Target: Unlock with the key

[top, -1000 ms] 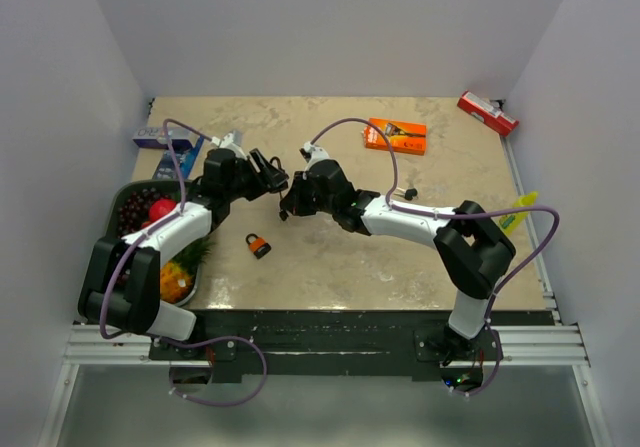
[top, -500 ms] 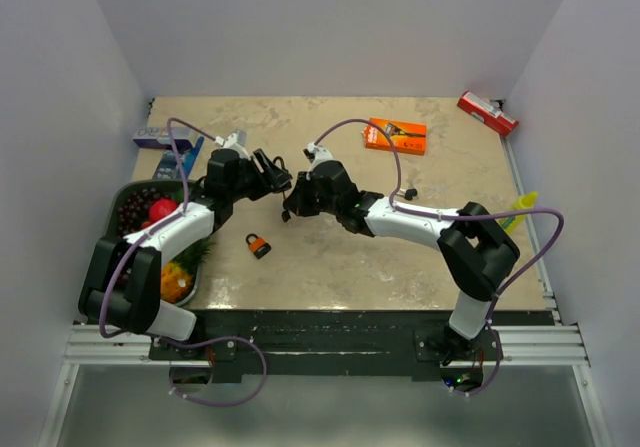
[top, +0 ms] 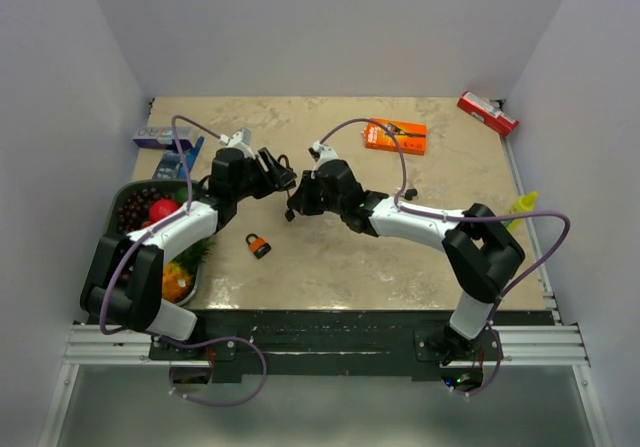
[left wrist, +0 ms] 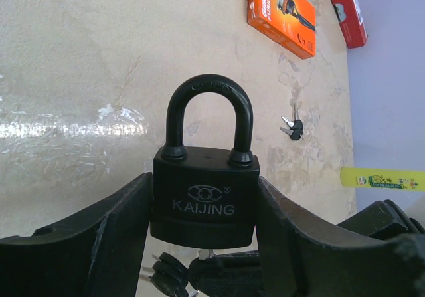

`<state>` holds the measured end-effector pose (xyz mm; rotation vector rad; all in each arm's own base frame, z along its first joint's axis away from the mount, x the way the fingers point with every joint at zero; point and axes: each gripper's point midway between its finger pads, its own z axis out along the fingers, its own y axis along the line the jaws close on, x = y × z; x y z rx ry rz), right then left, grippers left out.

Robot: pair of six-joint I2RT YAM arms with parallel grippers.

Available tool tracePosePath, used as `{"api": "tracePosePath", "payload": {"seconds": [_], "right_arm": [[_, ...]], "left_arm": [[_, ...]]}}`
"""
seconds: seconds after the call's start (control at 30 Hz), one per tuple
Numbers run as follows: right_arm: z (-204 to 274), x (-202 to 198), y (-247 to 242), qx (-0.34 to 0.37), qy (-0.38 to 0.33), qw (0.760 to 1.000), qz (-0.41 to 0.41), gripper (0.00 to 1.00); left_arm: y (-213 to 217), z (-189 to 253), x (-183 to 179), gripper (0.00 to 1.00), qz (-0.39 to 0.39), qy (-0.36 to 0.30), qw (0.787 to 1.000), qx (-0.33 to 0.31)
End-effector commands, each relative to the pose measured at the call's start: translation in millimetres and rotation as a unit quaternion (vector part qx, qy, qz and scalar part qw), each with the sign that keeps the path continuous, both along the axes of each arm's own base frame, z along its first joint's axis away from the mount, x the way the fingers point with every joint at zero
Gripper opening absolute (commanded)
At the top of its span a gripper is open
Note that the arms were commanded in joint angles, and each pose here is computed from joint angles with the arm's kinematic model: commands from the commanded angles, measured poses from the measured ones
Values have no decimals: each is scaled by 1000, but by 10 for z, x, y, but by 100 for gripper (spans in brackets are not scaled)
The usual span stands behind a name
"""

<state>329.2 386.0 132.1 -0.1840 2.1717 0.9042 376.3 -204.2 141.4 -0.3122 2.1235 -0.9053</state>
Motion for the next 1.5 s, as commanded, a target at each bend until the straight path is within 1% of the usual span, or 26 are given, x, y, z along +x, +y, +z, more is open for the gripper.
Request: {"api": "tracePosePath", "payload": {"seconds": [0.0,1.07,1.3,1.47], "right_arm": [[762,647,-315,67,-111,986,-107,0],[1029,855,-543,88,-137,977,-140,0],[1126,894,-523,101,-155,973,-139,0],[1147,942,-554,86,-156,973,-148,0]], "left_arm": [[-314,77,-238,0,-83,4,996,-12],[-504,-58,-353,0,-109,20,994,2],[-525,-66,-373,0,-113,21,993,2],[-510,-78,-350,0,-109,20,994,14]]}}
